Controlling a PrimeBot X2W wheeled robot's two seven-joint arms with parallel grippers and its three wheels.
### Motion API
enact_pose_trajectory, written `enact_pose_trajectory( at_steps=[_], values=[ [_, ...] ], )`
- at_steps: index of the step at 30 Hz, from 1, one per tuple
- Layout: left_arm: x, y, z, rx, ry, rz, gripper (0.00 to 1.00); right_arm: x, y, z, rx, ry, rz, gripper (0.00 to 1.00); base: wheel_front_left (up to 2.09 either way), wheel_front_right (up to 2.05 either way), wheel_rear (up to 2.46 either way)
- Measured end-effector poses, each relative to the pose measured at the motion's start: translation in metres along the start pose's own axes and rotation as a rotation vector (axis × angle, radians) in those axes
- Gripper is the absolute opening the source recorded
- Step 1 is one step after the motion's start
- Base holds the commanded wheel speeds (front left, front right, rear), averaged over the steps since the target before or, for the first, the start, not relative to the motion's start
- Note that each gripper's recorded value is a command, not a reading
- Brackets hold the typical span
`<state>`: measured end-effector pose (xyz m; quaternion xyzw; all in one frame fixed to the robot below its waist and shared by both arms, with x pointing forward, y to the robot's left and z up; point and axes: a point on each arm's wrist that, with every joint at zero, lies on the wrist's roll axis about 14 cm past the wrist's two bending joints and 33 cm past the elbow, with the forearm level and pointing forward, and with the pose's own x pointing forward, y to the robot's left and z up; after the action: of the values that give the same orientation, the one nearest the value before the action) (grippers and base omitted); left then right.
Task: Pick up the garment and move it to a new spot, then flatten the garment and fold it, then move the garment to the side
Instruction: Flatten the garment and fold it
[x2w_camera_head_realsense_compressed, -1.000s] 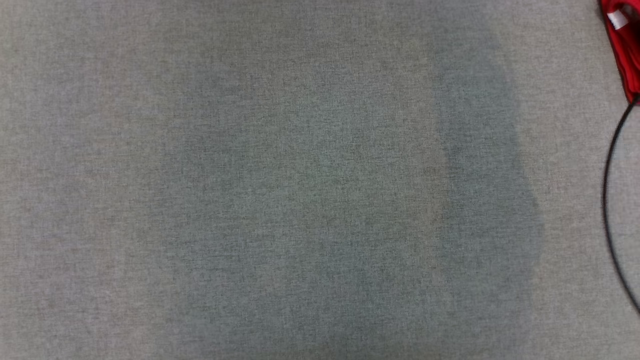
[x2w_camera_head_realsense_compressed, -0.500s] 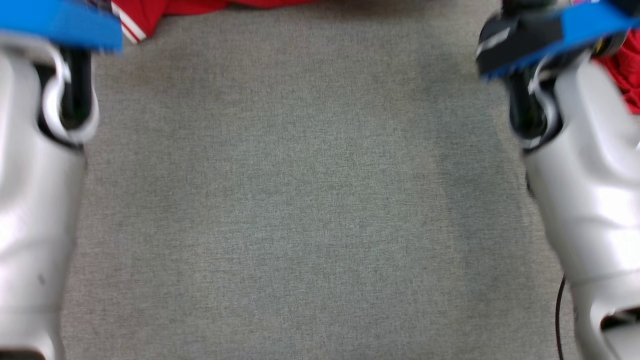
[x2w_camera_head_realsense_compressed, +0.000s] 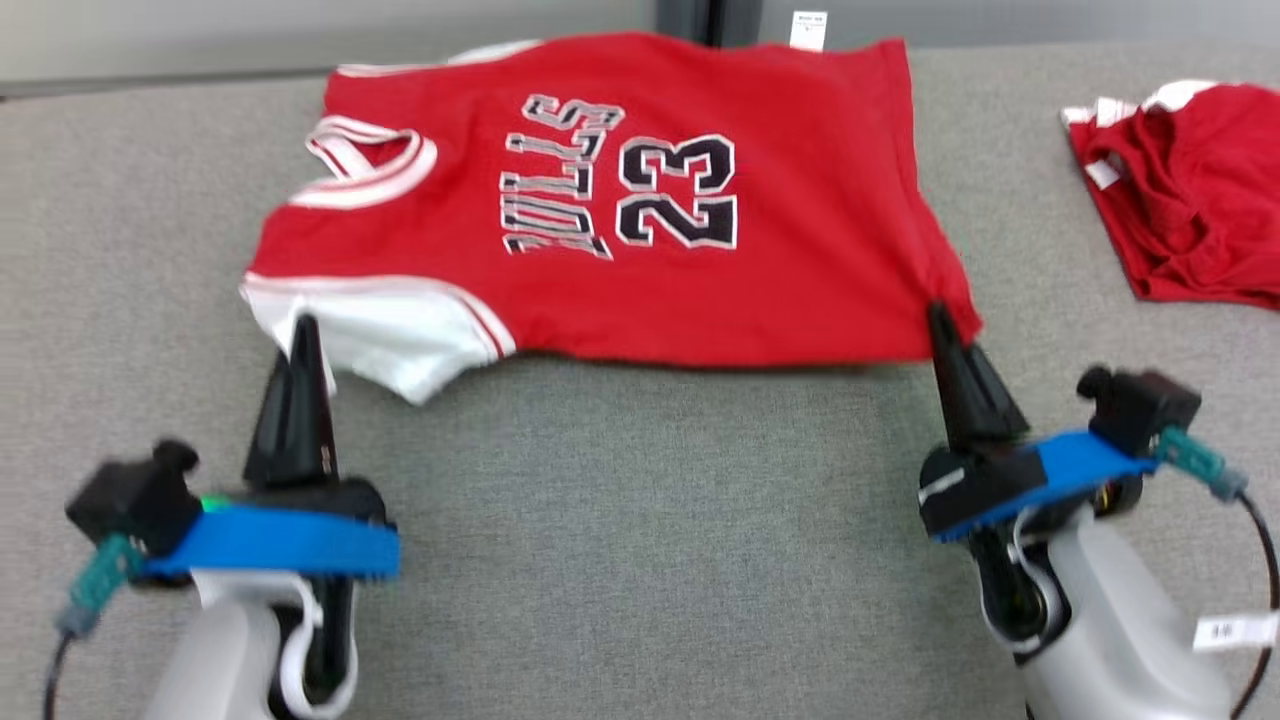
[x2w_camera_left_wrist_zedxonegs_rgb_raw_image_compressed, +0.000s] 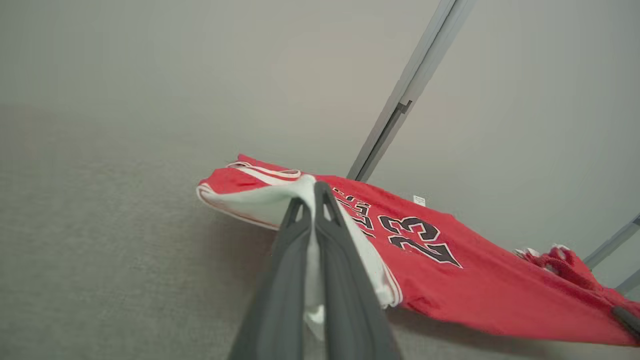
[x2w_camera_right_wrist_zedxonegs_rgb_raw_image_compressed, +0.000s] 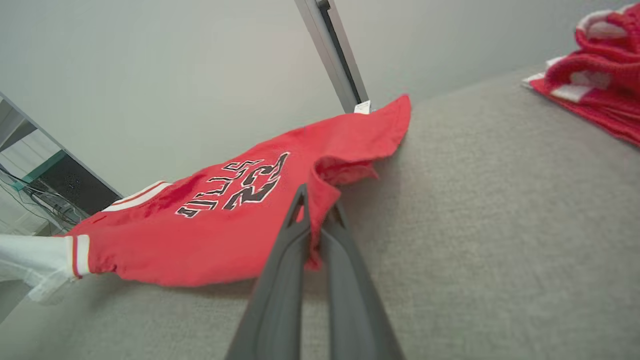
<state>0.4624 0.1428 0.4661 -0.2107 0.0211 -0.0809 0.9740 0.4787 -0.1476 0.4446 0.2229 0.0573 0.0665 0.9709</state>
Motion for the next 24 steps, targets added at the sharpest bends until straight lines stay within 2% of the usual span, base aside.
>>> enact_pose_trajectory(
  at_steps=[7, 15, 24],
  values=[
    [-0.060, -0.001, -0.019, -0.040, 0.063, 0.067, 0.00, -0.047, -0.005, -0.014, 0.029, 0.034, -0.040, 0.00, 0.00, 0.00, 0.00],
    [-0.110, -0.003, -0.021, -0.058, 0.077, 0.114, 0.00, -0.095, -0.004, -0.022, 0.044, 0.044, -0.059, 0.00, 0.00, 0.00, 0.00],
    [-0.146, -0.015, -0.021, -0.040, 0.118, 0.115, 0.00, -0.133, -0.005, -0.025, 0.046, 0.084, -0.087, 0.00, 0.00, 0.00, 0.00]
  ],
)
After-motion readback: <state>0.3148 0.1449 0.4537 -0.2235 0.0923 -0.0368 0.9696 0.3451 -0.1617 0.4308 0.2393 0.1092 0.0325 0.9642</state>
